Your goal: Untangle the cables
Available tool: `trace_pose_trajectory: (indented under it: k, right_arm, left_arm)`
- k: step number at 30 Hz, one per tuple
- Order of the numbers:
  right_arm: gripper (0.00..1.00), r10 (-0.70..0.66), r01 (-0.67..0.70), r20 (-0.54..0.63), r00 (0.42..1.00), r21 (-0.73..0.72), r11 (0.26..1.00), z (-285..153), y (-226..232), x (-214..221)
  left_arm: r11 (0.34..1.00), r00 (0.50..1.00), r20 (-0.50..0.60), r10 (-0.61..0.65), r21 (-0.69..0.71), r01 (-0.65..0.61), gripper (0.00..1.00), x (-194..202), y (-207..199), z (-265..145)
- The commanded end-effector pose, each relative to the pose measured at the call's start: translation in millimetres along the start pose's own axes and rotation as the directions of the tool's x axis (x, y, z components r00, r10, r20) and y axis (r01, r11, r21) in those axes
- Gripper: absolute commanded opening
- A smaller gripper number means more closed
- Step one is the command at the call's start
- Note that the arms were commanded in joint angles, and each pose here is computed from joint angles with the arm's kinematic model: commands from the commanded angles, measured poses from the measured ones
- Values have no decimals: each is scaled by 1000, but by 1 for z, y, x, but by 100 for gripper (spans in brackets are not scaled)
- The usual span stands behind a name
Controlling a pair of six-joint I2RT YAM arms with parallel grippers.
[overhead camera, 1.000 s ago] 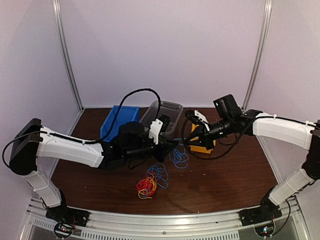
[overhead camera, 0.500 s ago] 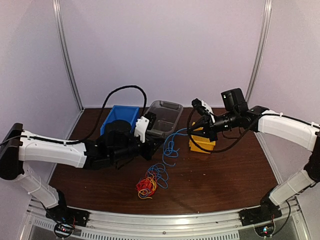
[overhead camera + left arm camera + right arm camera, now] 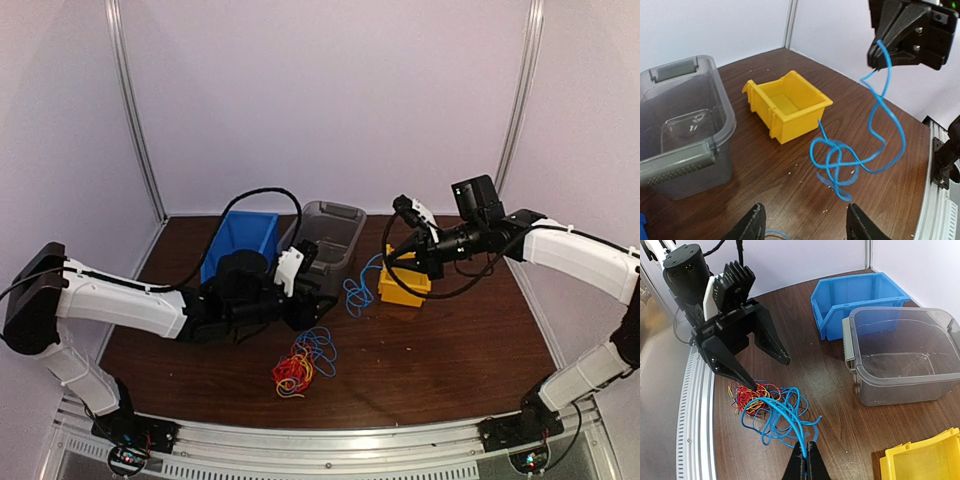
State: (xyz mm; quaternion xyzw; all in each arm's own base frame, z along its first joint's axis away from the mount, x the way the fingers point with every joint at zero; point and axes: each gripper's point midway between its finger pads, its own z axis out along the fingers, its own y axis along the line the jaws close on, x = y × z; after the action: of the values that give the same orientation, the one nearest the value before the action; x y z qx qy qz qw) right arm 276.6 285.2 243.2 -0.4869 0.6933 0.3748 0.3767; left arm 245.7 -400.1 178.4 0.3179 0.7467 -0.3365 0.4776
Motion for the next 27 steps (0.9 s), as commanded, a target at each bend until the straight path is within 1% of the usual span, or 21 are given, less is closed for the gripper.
trace_pose_trajectory:
  k: [1, 3, 7, 8, 10, 14, 15, 20, 21, 24, 27]
  right_arm:
    - [0, -20, 20, 14, 1000, 5, 1000, -7, 6, -9]
    - [0, -21, 21, 16, 1000, 8, 1000, -7, 6, -9]
    - [0, -23, 23, 21, 1000, 10, 1000, -9, 7, -11]
    - [0, -23, 23, 22, 999, 11, 1000, -9, 8, -11]
    - [0, -23, 23, 24, 999, 10, 1000, -10, 8, -11]
    - [0, -23, 23, 26, 999, 8, 1000, -11, 10, -11]
    - [0, -22, 22, 24, 999, 9, 1000, -11, 10, -11]
    - [0, -19, 19, 26, 999, 14, 1000, -10, 9, -8]
    - [0, -16, 16, 24, 1000, 15, 1000, -9, 8, -7]
    - [0, -14, 13, 24, 1000, 19, 1000, -8, 7, -6]
    - [0, -10, 10, 28, 1000, 17, 1000, -8, 7, -6]
  left_arm:
    - [980, 993, 116, 3, 197, -26, 57, -34, -40, 9]
    - [955, 994, 110, 7, 295, -39, 57, -33, -57, 14]
    - [942, 994, 110, -9, 334, -29, 57, -34, -68, 27]
    - [944, 993, 113, -15, 330, -24, 57, -35, -67, 30]
    - [960, 993, 106, -42, 280, 10, 57, -37, -59, 41]
    - [973, 993, 106, -53, 229, 27, 52, -35, -50, 53]
    - [971, 992, 112, -54, 237, 26, 50, -36, -51, 54]
    - [969, 991, 125, -54, 245, 22, 29, -41, -53, 55]
    - [969, 990, 132, -52, 245, 18, 27, -42, -53, 55]
    - [964, 988, 146, -51, 265, 10, 28, -48, -58, 53]
    - [967, 986, 157, -52, 253, 11, 22, -52, -55, 51]
